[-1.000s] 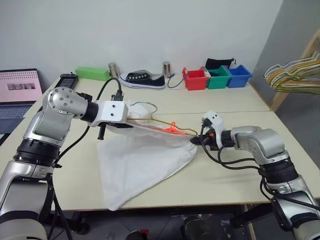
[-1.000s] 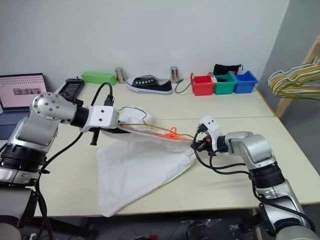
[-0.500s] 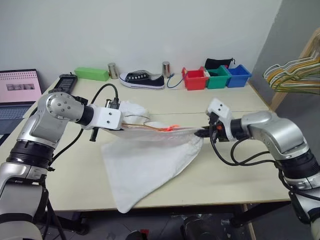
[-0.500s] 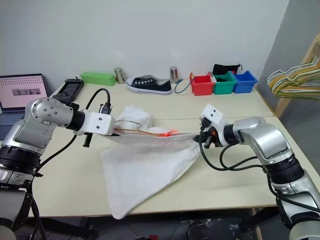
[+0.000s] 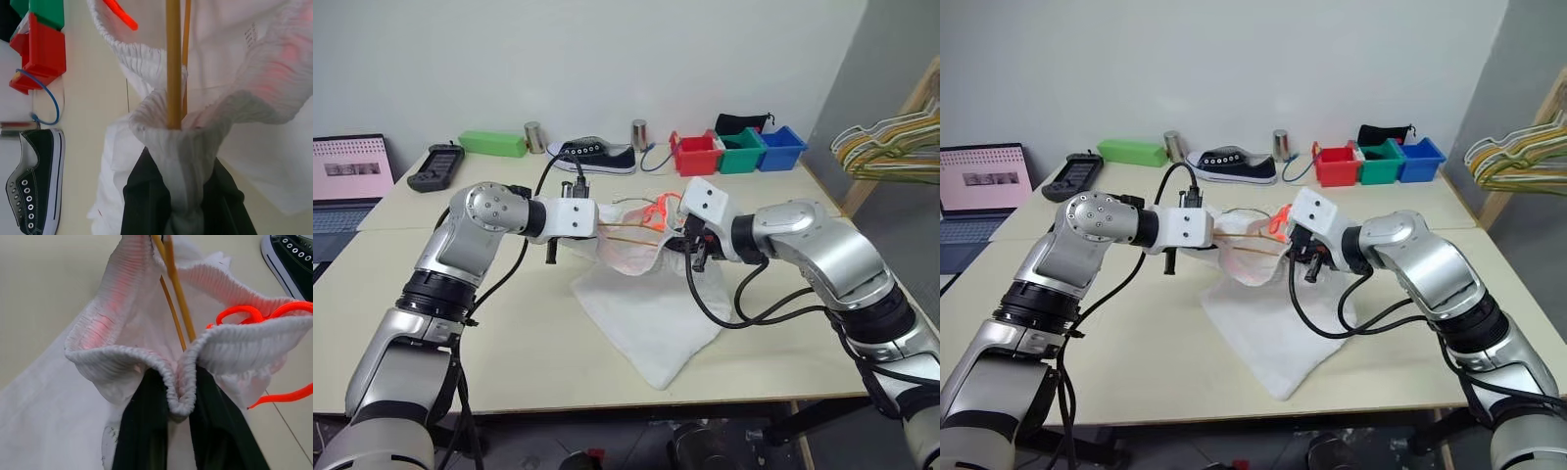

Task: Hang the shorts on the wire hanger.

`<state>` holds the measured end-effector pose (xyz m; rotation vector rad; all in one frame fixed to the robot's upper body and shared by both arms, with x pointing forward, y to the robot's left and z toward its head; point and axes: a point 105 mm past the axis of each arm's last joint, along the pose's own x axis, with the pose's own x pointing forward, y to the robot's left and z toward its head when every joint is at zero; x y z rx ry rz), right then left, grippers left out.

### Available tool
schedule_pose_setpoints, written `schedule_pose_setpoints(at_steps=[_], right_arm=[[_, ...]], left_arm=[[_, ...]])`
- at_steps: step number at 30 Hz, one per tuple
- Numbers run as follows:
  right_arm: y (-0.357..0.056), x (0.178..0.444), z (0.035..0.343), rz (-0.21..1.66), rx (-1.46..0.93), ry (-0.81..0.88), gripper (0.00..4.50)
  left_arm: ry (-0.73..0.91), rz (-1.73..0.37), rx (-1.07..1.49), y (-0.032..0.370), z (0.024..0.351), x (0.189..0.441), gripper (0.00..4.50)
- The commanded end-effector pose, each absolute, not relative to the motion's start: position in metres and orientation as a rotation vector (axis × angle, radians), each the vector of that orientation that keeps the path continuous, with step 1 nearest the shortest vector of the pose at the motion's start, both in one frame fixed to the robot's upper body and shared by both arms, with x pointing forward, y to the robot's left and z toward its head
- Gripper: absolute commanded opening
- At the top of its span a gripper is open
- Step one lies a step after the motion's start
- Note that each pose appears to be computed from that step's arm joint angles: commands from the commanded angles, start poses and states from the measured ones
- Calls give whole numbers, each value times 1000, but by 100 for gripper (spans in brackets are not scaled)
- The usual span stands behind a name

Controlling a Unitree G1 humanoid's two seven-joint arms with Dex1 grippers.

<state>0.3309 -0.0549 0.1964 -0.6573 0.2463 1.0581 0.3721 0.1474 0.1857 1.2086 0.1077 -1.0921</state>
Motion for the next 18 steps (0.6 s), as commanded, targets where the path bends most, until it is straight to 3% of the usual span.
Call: schedule_pose_setpoints(at_steps=[1, 6, 13, 18], right_arm=[[-67, 340, 219, 990, -752, 166, 166], [-76, 334, 222, 1018, -866, 157, 256], [-92, 344, 214, 1000, -983, 181, 441], [-102, 345, 179, 1052, -1035, 298, 441]], left_arm=[[30, -1107, 1238, 140, 199, 364, 0], [47, -1109, 1237, 144, 195, 364, 0], [46, -1104, 1242, 147, 198, 364, 0], [28, -1111, 1234, 144, 202, 362, 0]])
